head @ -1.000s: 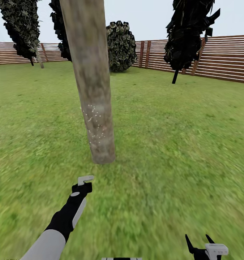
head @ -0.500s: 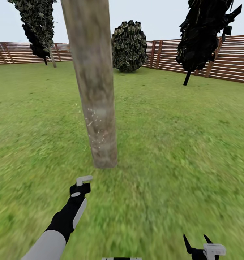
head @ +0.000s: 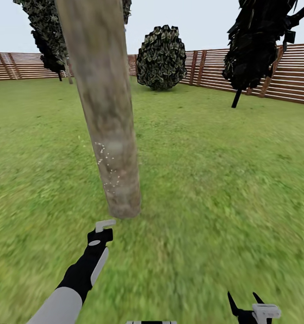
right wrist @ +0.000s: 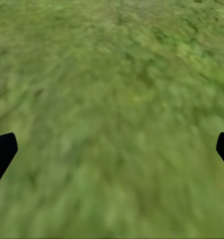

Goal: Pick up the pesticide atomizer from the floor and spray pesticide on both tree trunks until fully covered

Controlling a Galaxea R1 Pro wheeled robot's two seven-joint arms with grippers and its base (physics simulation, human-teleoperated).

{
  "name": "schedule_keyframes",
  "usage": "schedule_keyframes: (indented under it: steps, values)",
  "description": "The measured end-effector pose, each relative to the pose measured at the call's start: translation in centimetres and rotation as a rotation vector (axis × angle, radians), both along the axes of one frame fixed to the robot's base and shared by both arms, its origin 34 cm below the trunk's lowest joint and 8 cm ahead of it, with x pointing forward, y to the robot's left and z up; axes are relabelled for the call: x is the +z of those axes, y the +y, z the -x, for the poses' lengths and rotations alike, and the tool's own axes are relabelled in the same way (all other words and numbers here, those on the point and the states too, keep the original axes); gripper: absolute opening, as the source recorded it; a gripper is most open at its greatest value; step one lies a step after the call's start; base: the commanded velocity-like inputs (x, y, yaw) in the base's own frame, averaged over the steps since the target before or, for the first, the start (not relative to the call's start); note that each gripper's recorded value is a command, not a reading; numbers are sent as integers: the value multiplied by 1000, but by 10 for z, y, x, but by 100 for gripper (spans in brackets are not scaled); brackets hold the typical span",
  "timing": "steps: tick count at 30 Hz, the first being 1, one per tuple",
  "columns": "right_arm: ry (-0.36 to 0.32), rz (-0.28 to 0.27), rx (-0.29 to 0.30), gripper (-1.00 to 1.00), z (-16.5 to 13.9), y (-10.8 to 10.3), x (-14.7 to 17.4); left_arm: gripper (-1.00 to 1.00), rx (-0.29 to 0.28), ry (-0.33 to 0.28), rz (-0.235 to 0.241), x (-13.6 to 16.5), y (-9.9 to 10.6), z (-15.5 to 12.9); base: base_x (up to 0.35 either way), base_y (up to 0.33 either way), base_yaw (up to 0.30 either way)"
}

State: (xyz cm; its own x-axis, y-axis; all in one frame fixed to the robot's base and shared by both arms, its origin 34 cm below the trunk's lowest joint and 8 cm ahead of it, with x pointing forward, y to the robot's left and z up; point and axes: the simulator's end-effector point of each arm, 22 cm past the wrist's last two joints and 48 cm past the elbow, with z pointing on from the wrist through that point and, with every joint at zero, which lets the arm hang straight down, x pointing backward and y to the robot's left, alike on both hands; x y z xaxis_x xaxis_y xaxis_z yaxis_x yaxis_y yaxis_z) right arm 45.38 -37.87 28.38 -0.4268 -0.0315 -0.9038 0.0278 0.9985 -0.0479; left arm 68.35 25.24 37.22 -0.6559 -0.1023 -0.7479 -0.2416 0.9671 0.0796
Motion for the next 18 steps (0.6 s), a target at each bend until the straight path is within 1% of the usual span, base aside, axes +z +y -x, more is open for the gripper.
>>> schedule_keyframes:
  steps: [4, 10, 14, 18]
  values:
    - [-1, -2, -2, 100, 0, 1, 0, -100, 0, 0, 0, 0, 0, 0, 116, -253, 271]
    - [0, -2, -1, 100, 0, 1, 0, -100, 1, 0, -2, 0, 1, 0, 8, -272, 268]
    - [0, -2, -2, 100, 0, 1, 0, -100, 0, 0, -3, 0, 1, 0, 0, -274, 59]
    - [0, -2, -2, 100, 0, 1, 0, -100, 0, 1, -3, 0, 1, 0, 80, -274, 4]
